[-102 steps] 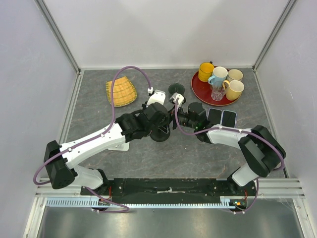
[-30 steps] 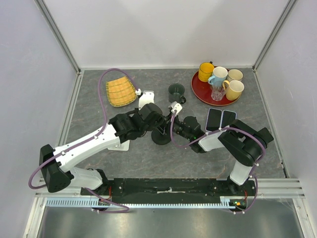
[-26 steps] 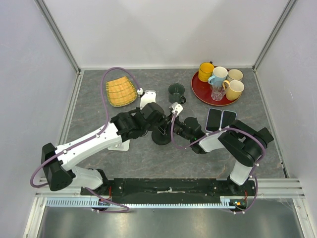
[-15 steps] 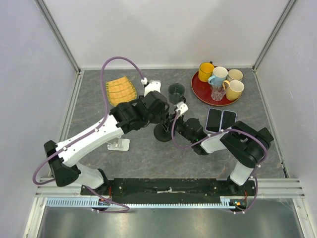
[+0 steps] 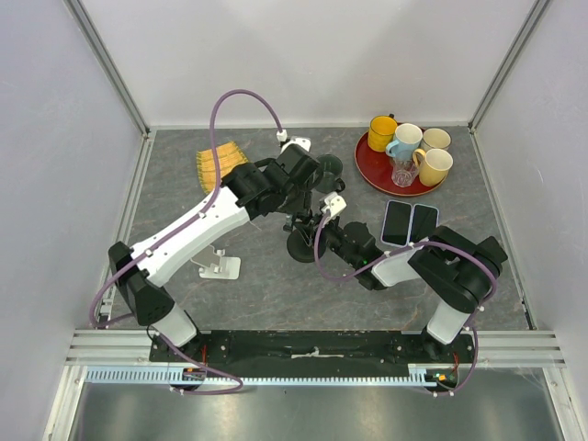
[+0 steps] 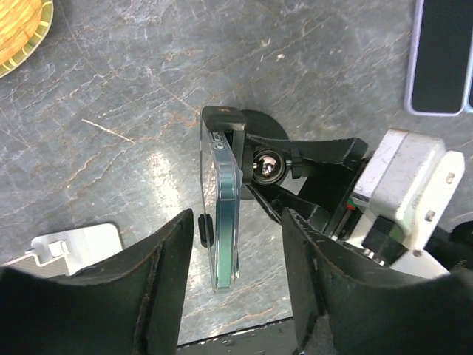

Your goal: Remove the phone from the phone stand

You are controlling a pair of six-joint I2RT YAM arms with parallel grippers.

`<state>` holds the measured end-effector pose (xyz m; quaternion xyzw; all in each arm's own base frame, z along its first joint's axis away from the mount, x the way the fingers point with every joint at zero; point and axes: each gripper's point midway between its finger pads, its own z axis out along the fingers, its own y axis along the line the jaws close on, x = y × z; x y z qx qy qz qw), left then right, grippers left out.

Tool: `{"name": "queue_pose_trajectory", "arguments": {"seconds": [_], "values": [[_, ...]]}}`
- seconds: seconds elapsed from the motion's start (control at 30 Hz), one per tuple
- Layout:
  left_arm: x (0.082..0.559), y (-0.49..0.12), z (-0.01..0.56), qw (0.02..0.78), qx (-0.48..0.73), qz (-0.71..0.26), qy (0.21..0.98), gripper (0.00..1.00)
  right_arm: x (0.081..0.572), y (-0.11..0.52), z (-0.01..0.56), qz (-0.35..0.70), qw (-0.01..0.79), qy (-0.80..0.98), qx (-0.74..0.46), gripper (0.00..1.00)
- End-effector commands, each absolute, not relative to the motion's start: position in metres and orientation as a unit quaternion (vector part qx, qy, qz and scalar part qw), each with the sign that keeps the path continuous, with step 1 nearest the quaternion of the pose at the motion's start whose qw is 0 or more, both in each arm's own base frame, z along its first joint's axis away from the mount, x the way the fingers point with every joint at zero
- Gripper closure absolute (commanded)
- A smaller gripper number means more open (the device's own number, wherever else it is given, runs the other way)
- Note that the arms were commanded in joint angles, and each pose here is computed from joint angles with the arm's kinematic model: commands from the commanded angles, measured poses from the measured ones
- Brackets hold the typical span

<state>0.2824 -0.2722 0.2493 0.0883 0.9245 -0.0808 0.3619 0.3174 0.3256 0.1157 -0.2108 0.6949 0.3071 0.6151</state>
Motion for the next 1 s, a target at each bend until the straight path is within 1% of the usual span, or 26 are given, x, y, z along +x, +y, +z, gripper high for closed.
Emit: {"name": "queue_pose_trajectory", "arguments": {"seconds": [0.0,0.13,0.2,0.3,0.33,0.43,0.6,0.67,0.83,0.97], "values": [[0.281,-0.268,0.244,0.337,0.13,-0.055,0.931,0.45,0.31,0.302,0.058,0.251,0.556,0.762,-0.219,1.0],[0.284,-0.264,0.234,0.325,0.133,-0.036,0.936,0.61,0.307,0.304,0.057,0.254,0.552,0.762,-0.224,1.0],[0.283,-0.264,0.23,0.321,0.136,-0.033,0.937,0.64,0.306,0.304,0.054,0.251,0.549,0.764,-0.228,1.0],[0.283,-0.264,0.224,0.314,0.139,-0.028,0.939,0.76,0.303,0.302,0.047,0.247,0.544,0.768,-0.233,1.0],[0.283,-0.264,0.223,0.313,0.138,-0.028,0.939,0.85,0.302,0.301,0.046,0.244,0.543,0.769,-0.232,1.0],[0.281,-0.262,0.221,0.31,0.135,-0.028,0.941,0.98,0.299,0.297,0.037,0.235,0.538,0.776,-0.231,1.0],[0.275,-0.26,0.219,0.305,0.131,-0.033,0.943,0.98,0.298,0.293,0.03,0.231,0.533,0.782,-0.224,1.0],[0.273,-0.262,0.219,0.301,0.128,-0.041,0.944,0.98,0.3,0.291,0.028,0.229,0.533,0.789,-0.203,1.0],[0.253,-0.267,0.209,0.273,0.099,-0.075,0.954,0.98,0.302,0.293,0.027,0.238,0.528,0.796,-0.176,1.0],[0.238,-0.255,0.197,0.26,0.066,-0.073,0.961,0.98,0.305,0.289,0.023,0.235,0.522,0.808,-0.141,1.0]]}}
